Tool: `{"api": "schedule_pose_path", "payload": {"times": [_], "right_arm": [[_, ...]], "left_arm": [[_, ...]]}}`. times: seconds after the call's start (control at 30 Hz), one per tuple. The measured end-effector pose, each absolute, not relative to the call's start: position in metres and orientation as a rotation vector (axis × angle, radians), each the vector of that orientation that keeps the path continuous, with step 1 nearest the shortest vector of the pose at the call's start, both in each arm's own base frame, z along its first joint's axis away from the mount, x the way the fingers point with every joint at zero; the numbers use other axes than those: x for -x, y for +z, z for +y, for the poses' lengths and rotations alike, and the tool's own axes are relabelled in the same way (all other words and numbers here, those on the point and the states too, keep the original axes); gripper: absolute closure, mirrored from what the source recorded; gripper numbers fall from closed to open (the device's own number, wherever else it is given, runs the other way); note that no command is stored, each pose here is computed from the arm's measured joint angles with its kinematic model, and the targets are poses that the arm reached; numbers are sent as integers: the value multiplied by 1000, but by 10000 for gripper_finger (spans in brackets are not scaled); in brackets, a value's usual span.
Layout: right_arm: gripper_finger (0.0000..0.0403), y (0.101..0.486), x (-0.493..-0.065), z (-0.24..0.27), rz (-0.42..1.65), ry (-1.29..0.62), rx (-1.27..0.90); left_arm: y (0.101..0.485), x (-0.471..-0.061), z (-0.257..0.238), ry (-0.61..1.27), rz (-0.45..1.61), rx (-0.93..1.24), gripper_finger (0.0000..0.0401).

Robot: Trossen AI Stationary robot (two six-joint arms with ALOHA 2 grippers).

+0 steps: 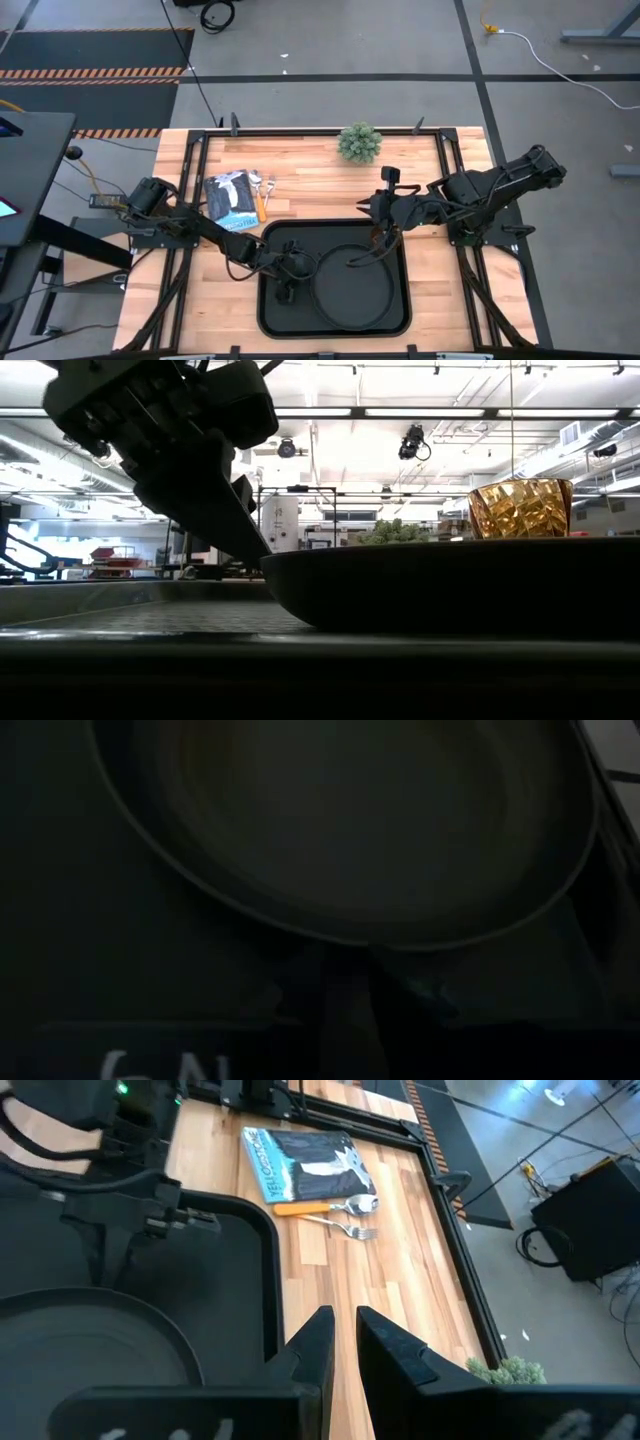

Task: Pick and place plate/cup/fork/spoon on tray
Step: Put the black plate on the black serving tray

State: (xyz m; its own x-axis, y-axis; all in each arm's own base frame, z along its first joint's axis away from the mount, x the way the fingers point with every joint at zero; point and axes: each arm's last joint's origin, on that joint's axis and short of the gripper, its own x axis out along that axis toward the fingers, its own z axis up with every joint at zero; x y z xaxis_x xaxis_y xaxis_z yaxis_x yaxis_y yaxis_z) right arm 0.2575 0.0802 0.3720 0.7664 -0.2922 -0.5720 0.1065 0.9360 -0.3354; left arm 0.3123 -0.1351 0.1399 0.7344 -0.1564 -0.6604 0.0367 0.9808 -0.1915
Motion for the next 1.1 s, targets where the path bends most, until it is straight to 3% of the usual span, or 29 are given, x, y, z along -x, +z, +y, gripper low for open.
{"api": "schedule_pose_path", "payload": {"times": [0.5,1.1], "right_arm": [[351,372,-255,89,656,-195,310],[351,372,-255,89,655,-196,304]], "left_arm": [[150,-310,-123,-102,763,159,314],[118,-324,-122,-76,758,199,314]]}}
